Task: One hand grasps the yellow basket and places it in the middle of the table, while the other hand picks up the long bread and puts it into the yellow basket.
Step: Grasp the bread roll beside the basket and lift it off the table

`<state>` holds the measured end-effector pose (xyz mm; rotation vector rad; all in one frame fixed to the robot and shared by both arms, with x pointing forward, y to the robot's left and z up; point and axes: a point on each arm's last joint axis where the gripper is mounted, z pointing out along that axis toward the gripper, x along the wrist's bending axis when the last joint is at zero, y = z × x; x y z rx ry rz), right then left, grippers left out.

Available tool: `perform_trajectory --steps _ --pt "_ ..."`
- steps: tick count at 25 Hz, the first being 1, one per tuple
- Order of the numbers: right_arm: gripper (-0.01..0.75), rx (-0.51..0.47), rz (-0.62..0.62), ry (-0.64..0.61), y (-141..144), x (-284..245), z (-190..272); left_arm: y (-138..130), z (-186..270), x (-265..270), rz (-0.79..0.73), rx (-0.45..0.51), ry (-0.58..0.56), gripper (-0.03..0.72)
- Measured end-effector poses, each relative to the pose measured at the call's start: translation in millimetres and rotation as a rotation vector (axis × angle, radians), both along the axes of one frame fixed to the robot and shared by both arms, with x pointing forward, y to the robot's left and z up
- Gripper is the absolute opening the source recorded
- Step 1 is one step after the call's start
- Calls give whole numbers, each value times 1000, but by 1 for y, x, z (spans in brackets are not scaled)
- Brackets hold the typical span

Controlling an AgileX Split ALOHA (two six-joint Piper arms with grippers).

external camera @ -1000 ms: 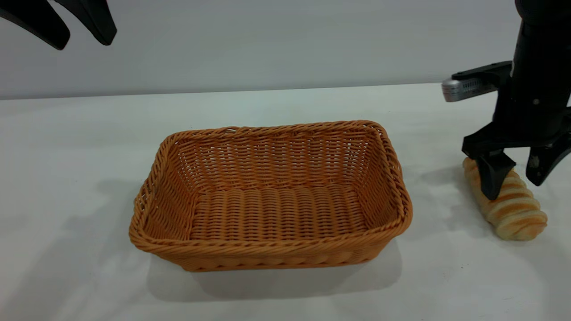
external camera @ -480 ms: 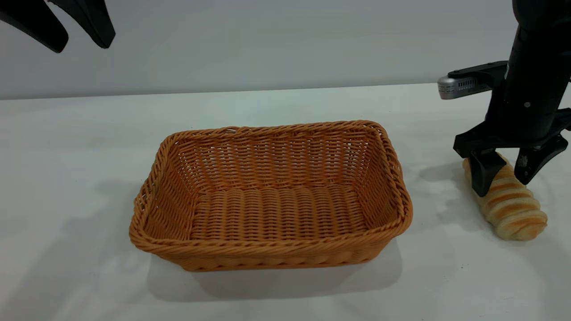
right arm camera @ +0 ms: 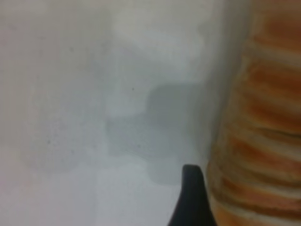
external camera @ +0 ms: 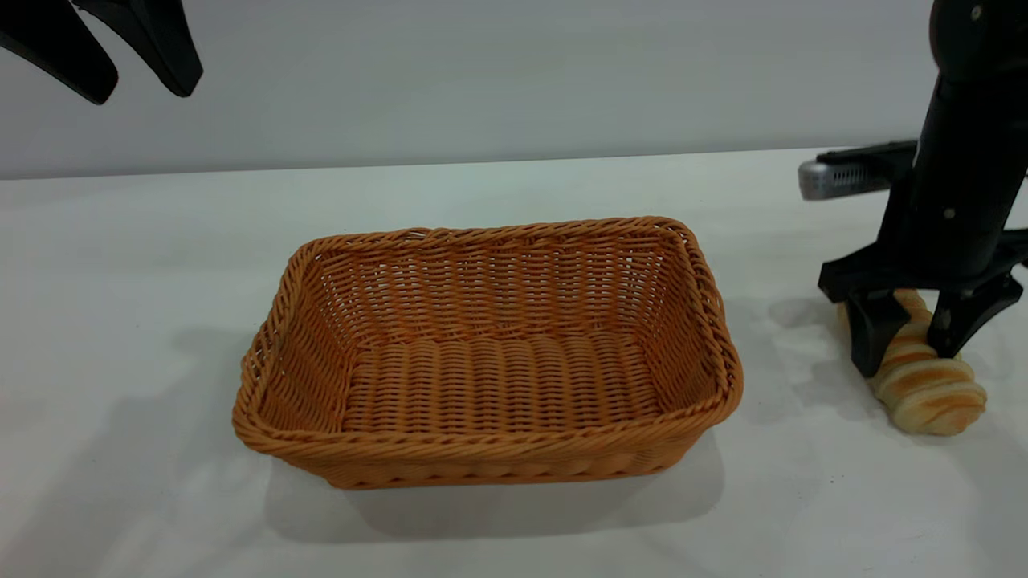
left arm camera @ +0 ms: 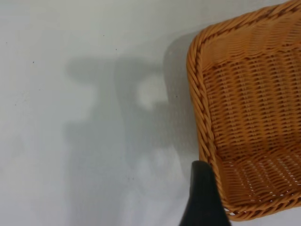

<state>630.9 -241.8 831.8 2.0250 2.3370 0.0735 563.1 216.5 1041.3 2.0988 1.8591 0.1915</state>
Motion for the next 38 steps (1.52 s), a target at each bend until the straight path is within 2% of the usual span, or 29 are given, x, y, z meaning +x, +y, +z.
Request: perform_trajectory --steps 4,8,11,17,20,30,38 --pt "619 -2 0 14 0 -1 -7 0 0 0 2 -1 0 563" --pt "561 -5 3 14 0 -1 -7 0 0 0 2 -1 0 563" --pt "464 -11 10 12 -1 0 -7 0 0 0 2 -1 0 563" --pt "152 -20 14 12 -4 0 -9 0 0 0 1 0 0 563" --pt "57 -23 9 12 -8 1 -9 0 0 0 1 0 0 563" --pt "50 -59 21 80 -10 11 9 0 0 0 0 0 0 563" --pt "45 -51 33 -27 -11 13 77 0 0 0 0 0 0 563"
